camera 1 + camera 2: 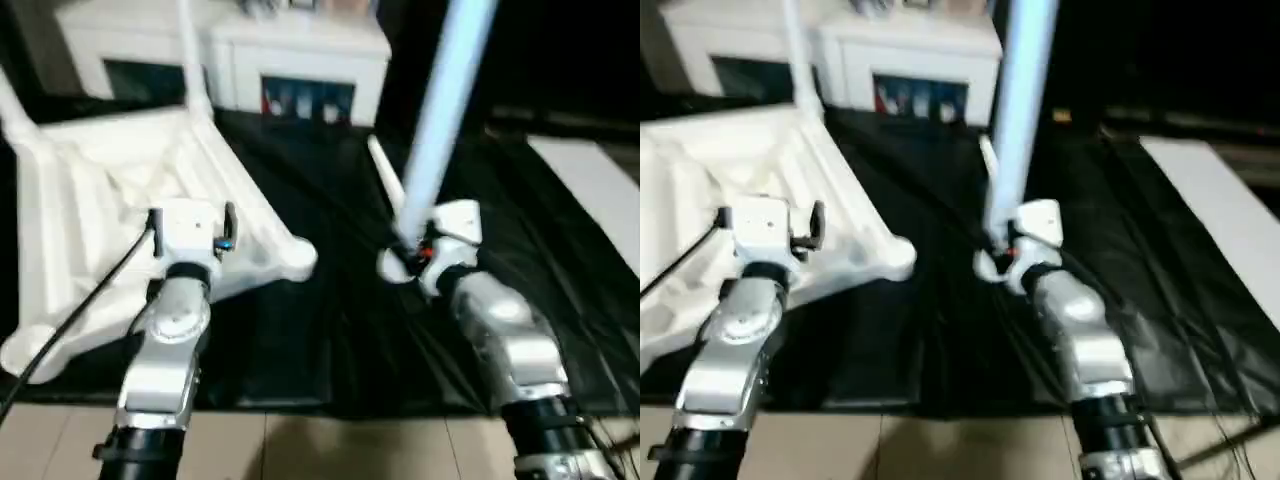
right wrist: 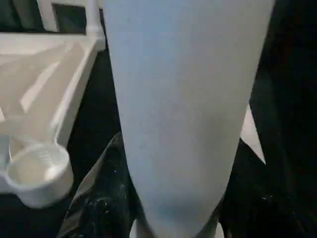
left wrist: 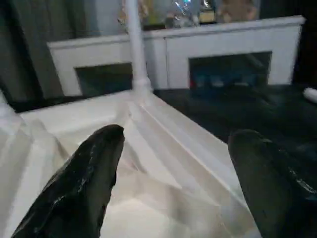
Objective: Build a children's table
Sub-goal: Move to table
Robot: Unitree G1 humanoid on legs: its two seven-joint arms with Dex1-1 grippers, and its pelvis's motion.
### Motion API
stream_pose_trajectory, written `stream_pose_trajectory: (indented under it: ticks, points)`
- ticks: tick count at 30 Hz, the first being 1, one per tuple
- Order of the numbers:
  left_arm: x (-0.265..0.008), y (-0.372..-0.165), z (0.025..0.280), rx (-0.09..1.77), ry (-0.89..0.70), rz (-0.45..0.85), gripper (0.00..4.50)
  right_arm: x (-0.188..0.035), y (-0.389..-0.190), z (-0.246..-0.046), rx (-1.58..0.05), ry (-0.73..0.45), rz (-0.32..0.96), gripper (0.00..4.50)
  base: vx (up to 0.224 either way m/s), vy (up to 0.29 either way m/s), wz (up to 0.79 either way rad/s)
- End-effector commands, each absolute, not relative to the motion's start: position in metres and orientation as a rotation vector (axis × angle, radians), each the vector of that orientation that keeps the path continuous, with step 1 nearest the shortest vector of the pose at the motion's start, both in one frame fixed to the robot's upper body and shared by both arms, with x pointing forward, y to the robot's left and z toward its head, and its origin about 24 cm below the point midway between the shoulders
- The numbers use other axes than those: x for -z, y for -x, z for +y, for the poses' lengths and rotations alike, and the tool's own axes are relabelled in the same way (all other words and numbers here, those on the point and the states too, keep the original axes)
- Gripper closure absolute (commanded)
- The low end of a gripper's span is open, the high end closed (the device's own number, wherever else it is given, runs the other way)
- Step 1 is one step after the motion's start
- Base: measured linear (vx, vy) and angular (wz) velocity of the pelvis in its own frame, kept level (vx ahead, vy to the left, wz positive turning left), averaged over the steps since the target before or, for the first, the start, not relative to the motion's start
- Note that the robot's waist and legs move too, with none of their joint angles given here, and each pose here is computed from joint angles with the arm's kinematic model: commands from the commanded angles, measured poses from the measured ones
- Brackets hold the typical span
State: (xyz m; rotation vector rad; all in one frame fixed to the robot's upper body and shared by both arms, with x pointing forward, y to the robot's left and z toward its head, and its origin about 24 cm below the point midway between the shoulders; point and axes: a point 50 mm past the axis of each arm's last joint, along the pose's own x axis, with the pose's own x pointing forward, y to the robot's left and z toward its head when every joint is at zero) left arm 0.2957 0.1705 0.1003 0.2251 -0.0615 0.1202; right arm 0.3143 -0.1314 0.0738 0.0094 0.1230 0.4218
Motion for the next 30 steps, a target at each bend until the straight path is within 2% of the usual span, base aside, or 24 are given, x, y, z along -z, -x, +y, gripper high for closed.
stream_pose_trajectory:
  ticks: [1,12,25,30]
  points:
    - [-0.101,-0.295,0.178,-0.147,-0.24,-0.058,0.69,-0.081,-0.315,-0.119,-0.481,0.001,0.102,2.62,0.089,0.09,0.3]
    - [-0.101,-0.295,0.177,-0.124,-0.252,-0.057,0.69,-0.08,-0.314,-0.119,-0.468,-0.029,0.095,2.62,0.115,0.001,0.4]
    - [-0.095,-0.293,0.166,0.015,-0.229,-0.041,0.69,-0.081,-0.306,-0.128,-0.43,-0.055,0.087,2.62,0.093,0.028,-0.13]
    - [-0.094,-0.283,0.155,0.301,-0.123,-0.039,0.69,-0.083,-0.302,-0.131,-0.495,-0.01,0.09,2.62,0.094,-0.008,-0.04]
